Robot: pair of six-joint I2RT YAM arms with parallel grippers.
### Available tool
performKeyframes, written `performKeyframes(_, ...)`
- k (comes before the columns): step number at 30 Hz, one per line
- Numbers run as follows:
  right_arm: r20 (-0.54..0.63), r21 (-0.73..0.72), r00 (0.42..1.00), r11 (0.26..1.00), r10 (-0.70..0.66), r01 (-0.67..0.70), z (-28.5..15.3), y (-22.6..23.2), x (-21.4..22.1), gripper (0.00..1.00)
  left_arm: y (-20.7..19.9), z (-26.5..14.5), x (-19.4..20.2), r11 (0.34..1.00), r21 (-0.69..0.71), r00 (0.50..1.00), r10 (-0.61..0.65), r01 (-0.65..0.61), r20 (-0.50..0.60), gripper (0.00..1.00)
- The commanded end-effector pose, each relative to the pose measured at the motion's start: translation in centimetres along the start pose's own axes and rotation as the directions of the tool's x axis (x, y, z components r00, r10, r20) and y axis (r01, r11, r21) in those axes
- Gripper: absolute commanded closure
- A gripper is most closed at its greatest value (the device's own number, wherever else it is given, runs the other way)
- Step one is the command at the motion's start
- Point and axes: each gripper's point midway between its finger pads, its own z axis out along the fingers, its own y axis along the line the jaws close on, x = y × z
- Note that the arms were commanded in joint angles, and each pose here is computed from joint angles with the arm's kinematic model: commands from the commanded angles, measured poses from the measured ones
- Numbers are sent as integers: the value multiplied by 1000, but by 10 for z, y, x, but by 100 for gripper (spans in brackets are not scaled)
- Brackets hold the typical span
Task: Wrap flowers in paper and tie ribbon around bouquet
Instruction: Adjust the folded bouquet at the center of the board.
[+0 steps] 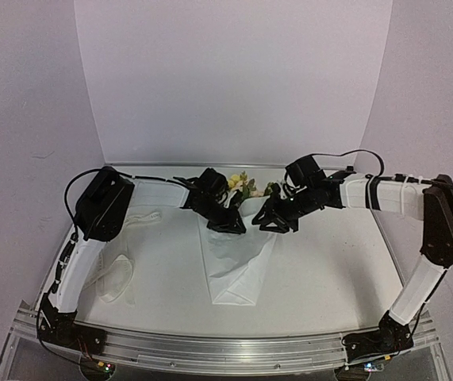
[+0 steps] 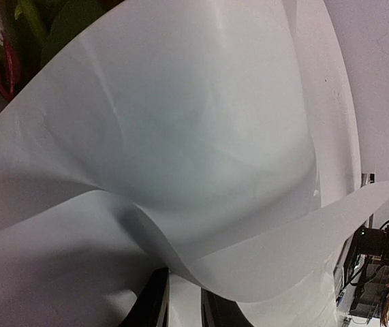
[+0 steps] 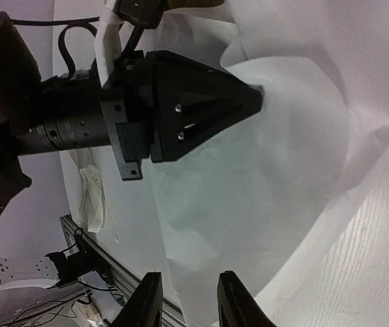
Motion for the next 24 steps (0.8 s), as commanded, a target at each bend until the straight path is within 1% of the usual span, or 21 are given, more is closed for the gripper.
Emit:
performKeyframes(1, -73, -110, 996, 993, 41, -48, 18, 25, -3, 69, -13, -15, -17, 1000, 1, 999, 28, -28, 34, 81)
performKeyframes(4, -97, -147, 995, 988, 33, -48, 22, 31, 6, 69, -10, -14, -13, 1000, -1, 999, 22, -22, 28, 81)
performKeyframes(9, -151, -142, 988, 989, 20, -42, 25, 15, 28, 69, -8, -21, -3, 999, -11, 999, 47, -47, 16, 80)
performKeyframes(12, -185, -137, 982, 989, 35, -60, 29, 9, 33, 71, -19, -40, -3, 994, -18, 994, 106, -106, 35, 76)
performKeyframes(16, -178, -122, 983, 990, 44, -66, 31, 3, 32, 71, -40, -69, -9, 984, -25, 981, 176, -174, 85, 68)
performKeyframes(20, -171, -119, 984, 990, 52, -73, 34, 5, 26, 71, -56, -96, -10, 980, -30, 972, 197, -195, 130, 61)
performKeyframes(24, -154, -109, 986, 991, 59, -76, 34, 5, 22, 71, -51, -110, 11, 984, -55, 978, 173, -168, 120, 60)
